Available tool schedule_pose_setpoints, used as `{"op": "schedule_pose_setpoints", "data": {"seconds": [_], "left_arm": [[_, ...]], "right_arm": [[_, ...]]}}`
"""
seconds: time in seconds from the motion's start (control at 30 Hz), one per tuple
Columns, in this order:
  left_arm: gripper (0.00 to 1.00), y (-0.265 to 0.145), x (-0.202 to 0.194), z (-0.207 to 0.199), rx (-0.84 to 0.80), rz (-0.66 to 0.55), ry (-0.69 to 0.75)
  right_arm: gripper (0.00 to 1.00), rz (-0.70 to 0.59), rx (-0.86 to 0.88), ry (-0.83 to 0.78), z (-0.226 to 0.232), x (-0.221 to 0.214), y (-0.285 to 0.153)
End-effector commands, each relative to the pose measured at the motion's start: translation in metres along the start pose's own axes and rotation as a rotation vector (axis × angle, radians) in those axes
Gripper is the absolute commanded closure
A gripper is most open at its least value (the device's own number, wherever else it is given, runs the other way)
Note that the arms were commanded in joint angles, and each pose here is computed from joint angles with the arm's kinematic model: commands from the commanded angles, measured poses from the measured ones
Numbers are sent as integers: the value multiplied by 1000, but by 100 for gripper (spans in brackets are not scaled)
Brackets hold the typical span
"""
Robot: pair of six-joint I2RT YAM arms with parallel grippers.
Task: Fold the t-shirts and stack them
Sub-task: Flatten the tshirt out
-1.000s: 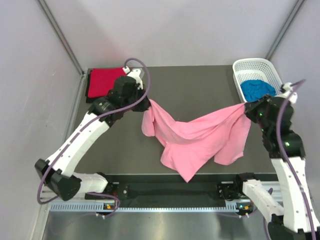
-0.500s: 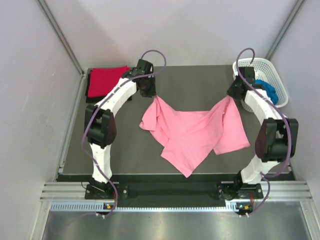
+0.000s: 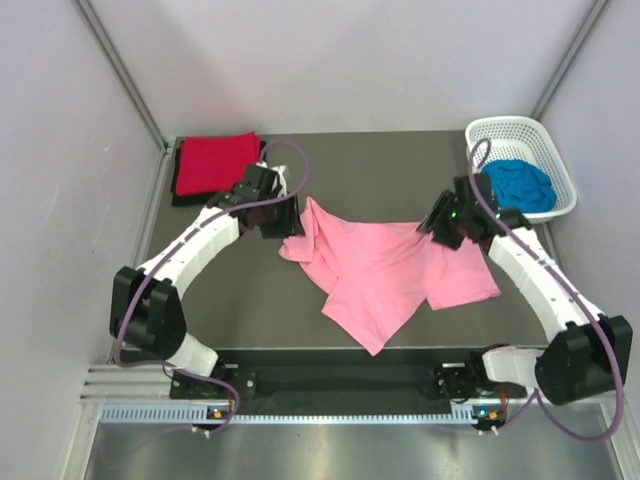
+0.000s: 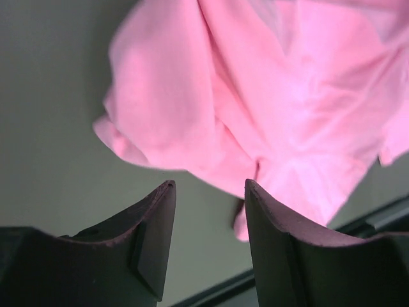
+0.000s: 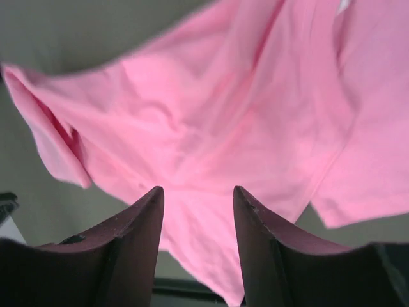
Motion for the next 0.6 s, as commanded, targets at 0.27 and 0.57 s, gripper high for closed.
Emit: {"op": "schedule_pose_setpoints", "data": {"seconds": [0.27, 0.57], "left_arm": [[38, 10, -33, -15, -179, -19, 12], [37, 36, -45, -12, -165, 48, -12]], "right_arm": [[53, 344, 44, 267, -28, -186, -26], [54, 418, 57, 220, -22, -232, -30]]}}
Point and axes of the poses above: each gripper's point midway between its finger pads, its own y axis out along the fingers, its own z axis along the line the jaws close on, x = y × z, the point moved 5 cm from there along -y, back along the fingers, and after that the axes turned 2 degrees about -y, right-handed, at the moved point
